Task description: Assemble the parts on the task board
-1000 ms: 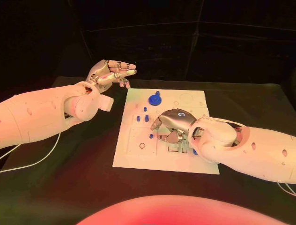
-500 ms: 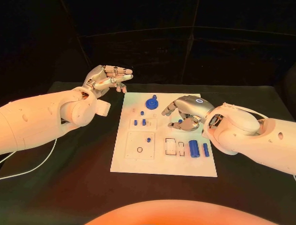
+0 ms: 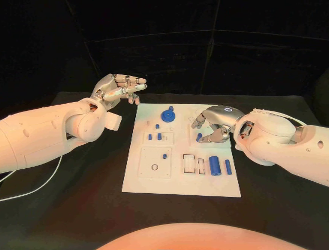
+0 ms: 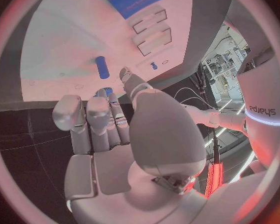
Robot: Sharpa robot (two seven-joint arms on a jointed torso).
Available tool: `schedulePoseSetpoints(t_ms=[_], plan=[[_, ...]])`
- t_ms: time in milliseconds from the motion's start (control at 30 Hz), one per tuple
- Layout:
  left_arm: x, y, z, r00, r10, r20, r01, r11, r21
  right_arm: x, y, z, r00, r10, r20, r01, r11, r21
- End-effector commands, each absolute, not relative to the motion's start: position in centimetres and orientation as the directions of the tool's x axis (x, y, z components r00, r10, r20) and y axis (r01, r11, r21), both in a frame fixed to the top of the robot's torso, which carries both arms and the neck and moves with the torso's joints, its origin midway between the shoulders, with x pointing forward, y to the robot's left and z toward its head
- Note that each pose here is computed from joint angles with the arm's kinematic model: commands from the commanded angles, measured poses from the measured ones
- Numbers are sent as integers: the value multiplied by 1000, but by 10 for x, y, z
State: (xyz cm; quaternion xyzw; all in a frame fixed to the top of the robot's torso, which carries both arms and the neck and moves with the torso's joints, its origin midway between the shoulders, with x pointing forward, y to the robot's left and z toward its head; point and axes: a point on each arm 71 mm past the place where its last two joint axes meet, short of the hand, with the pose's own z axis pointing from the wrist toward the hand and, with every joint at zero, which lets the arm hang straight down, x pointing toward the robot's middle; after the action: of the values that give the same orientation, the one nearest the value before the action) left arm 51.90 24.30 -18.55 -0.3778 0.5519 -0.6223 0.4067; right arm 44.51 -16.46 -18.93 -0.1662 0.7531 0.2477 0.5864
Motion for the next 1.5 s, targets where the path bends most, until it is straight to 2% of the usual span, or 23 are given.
schedulePoseSetpoints(t_ms=[33, 367, 800, 1500], plan=[[519, 241, -184, -395, -918, 30, 89, -71, -994, 446, -164, -194, -300, -34, -953, -528, 838, 136], [519, 242, -184, -393, -919, 29, 89, -70, -994, 452, -159, -201, -335, -78, -939, -523, 844, 117], [519, 242, -184, -392, -920, 29, 89, -69, -994, 457, -156, -201, -316, -64, -947, -517, 848, 115], [519, 243, -184, -391, -920, 28, 87, -68, -994, 453, -153, -190, -202, -4, -979, -527, 843, 105]])
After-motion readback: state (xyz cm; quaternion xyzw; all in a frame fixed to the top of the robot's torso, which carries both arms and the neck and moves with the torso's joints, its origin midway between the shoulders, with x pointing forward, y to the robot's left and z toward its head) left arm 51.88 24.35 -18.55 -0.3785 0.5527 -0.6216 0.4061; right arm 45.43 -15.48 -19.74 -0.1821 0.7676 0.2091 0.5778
